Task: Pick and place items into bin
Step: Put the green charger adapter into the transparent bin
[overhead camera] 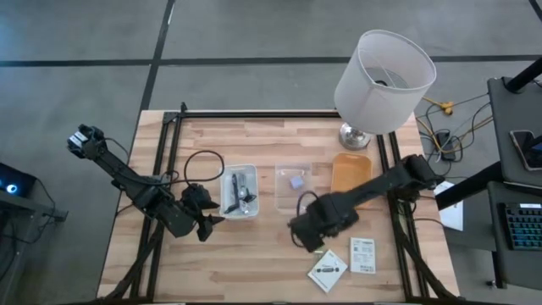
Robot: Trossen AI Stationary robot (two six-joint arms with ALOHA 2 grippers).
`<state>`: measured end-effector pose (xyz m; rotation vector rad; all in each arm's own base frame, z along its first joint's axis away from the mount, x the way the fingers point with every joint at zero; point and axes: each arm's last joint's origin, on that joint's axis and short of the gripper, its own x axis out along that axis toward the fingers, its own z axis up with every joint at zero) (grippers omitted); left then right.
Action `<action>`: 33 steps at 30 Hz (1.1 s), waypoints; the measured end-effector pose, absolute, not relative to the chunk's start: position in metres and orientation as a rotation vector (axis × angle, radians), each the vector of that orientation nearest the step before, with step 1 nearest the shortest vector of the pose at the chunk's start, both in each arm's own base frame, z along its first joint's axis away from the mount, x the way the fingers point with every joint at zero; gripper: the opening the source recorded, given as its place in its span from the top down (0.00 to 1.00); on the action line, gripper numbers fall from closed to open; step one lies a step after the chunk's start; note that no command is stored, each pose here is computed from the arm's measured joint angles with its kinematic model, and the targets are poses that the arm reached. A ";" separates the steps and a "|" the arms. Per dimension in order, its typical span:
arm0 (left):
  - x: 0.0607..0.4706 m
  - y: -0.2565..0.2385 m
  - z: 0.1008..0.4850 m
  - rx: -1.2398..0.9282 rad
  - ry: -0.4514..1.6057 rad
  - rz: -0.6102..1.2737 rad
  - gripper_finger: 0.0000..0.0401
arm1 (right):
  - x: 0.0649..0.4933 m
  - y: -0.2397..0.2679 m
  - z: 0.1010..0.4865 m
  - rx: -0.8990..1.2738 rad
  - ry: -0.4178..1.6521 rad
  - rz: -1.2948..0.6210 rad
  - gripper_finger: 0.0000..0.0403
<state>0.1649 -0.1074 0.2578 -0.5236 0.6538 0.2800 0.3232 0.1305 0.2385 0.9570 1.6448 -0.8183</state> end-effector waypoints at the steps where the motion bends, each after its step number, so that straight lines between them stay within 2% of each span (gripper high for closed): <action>1: 0.165 -0.107 0.258 -0.524 0.653 0.280 0.45 | 0.323 0.135 0.233 1.009 1.617 -0.861 0.26; 7: 0.165 -0.107 0.258 -0.500 0.656 0.272 0.45 | 0.331 0.148 0.211 1.218 1.402 -0.977 0.26; 11: 0.165 -0.107 0.258 -0.500 0.657 0.268 0.45 | 0.327 0.154 0.192 1.193 1.419 -1.071 0.25; 19: 0.165 -0.107 0.259 -0.503 0.658 0.265 0.45 | 0.333 0.165 0.170 1.182 1.427 -1.088 0.23; 33: 0.165 -0.107 0.259 -0.505 0.659 0.264 0.45 | 0.339 0.173 0.145 1.131 1.451 -1.062 0.35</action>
